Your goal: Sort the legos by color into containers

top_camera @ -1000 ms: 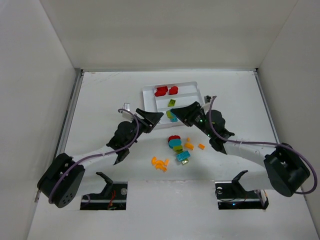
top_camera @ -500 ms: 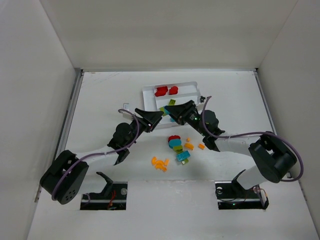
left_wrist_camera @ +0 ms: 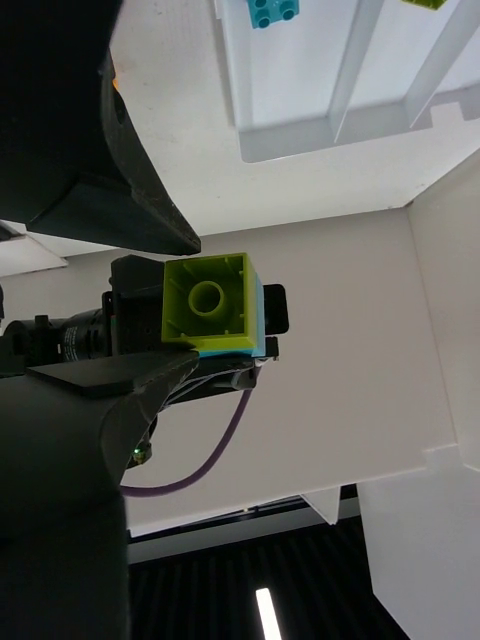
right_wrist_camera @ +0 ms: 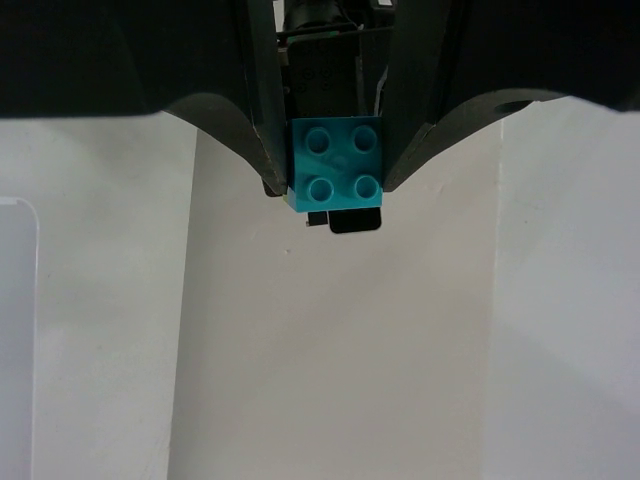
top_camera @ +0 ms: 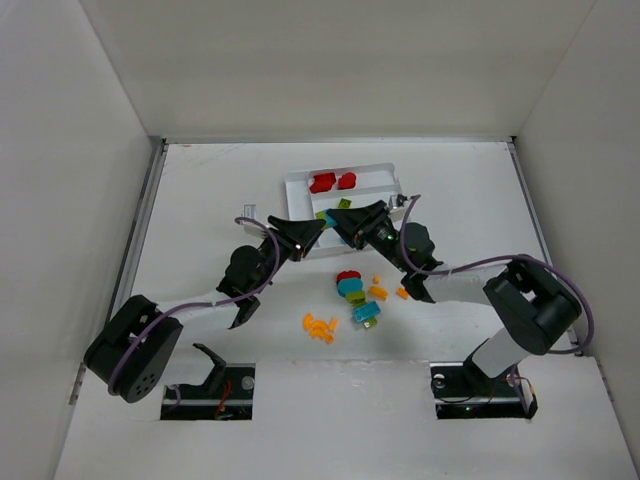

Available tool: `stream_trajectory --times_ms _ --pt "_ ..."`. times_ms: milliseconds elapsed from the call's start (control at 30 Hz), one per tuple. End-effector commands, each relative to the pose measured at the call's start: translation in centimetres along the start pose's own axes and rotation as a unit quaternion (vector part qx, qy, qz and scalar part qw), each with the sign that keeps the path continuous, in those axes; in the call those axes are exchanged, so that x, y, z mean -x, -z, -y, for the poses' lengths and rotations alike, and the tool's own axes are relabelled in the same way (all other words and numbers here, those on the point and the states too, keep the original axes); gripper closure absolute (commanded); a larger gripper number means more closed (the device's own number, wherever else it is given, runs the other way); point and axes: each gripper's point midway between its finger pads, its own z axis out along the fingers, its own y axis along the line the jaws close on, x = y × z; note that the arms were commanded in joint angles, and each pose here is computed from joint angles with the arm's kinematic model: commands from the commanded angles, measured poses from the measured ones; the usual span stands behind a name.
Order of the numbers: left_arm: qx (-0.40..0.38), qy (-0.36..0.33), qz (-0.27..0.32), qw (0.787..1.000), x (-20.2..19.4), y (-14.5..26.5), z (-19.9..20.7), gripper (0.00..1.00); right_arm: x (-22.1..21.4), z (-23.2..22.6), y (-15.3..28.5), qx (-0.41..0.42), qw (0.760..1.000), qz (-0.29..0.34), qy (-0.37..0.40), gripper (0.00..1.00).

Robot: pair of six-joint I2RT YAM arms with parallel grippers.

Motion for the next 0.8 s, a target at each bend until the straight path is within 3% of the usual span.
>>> stream_trajectory --times_ms 0,233,500,767 --pt "-0.045 -0.001 0.018 0.999 0.9 -0.3 2.5 0.6 -1.2 -2.8 0.1 0.056 0.998 -0.02 -0.014 0.74" --pt "-0.046 -0.004 0.021 0.999 1.0 -0.6 2.6 0.6 -1.4 -2.5 0.0 0.059 0.998 -0.026 -0.024 0.74" --pt "-0.051 -0.015 0.024 0.998 1.2 -0.2 2.9 0.8 -0.8 -2.0 0.9 0.052 0.998 -0.014 -0.012 0.74" --pt "-0.014 -0.021 0.029 0.999 2.3 0.5 0.2 0.87 3.0 -1.2 3.5 0.028 0.999 0.033 0.032 0.74"
